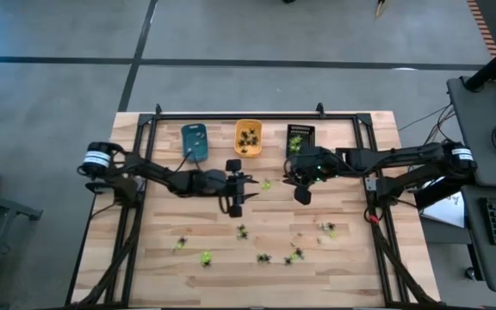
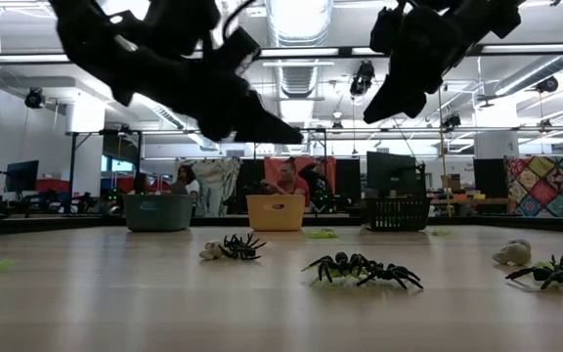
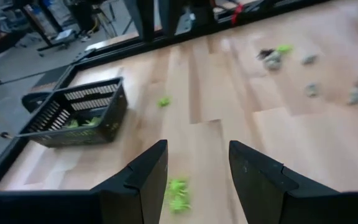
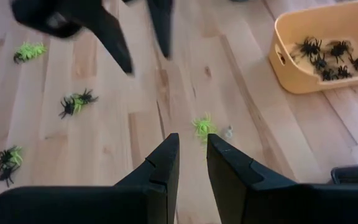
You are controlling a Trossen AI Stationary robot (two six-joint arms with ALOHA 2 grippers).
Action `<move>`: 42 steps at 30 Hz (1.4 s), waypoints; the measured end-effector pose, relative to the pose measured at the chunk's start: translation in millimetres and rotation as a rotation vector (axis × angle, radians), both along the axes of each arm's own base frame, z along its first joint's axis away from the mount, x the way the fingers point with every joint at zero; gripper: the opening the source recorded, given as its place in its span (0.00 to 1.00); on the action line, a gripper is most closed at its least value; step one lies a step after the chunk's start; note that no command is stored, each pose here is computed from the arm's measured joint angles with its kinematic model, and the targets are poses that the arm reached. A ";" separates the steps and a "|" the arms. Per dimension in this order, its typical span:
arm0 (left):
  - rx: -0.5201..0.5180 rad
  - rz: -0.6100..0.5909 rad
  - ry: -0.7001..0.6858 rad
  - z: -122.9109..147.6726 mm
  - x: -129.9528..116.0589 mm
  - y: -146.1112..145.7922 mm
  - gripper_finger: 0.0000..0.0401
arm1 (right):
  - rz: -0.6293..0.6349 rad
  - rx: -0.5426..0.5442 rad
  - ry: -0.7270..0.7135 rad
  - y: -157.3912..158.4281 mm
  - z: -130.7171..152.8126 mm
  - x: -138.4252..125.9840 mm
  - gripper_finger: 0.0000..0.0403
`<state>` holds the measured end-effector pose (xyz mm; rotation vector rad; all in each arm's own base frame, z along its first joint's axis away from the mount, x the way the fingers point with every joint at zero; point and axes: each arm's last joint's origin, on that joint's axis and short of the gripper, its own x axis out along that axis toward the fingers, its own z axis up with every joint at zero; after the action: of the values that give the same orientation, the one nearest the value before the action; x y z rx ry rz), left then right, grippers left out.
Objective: Sort Halloween decoration
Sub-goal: Put the green spider toy into the black bin
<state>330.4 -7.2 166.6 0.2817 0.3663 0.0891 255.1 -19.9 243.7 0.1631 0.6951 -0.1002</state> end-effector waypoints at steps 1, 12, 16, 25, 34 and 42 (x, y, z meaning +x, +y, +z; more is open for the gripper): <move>0.006 0.008 0.004 -1.4 3.1 3.6 0.39 | 0.000 -0.002 -0.012 -0.2 0.5 0.7 0.18; -0.024 -0.028 0.119 -38.3 35.0 13.2 0.39 | 0.005 -0.010 -0.045 -0.2 1.6 2.7 0.18; 0.003 0.041 0.175 -56.6 36.6 17.6 0.39 | 0.000 -0.004 -0.045 -0.2 1.5 2.7 0.18; 0.004 0.083 0.221 -75.5 36.3 30.0 0.39 | 0.000 -0.003 -0.031 -0.5 -2.0 4.6 0.18; -0.016 0.084 0.227 -77.3 35.3 40.6 0.39 | 0.000 -0.003 -0.025 -0.9 -7.4 9.9 0.18; -0.070 0.014 0.230 -77.9 34.7 45.5 0.38 | 0.000 -0.002 -0.013 -1.0 -9.8 10.8 0.18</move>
<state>365.1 38.3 88.7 0.2203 0.5987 0.0578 265.9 -20.9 233.9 0.1622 0.6822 -0.1000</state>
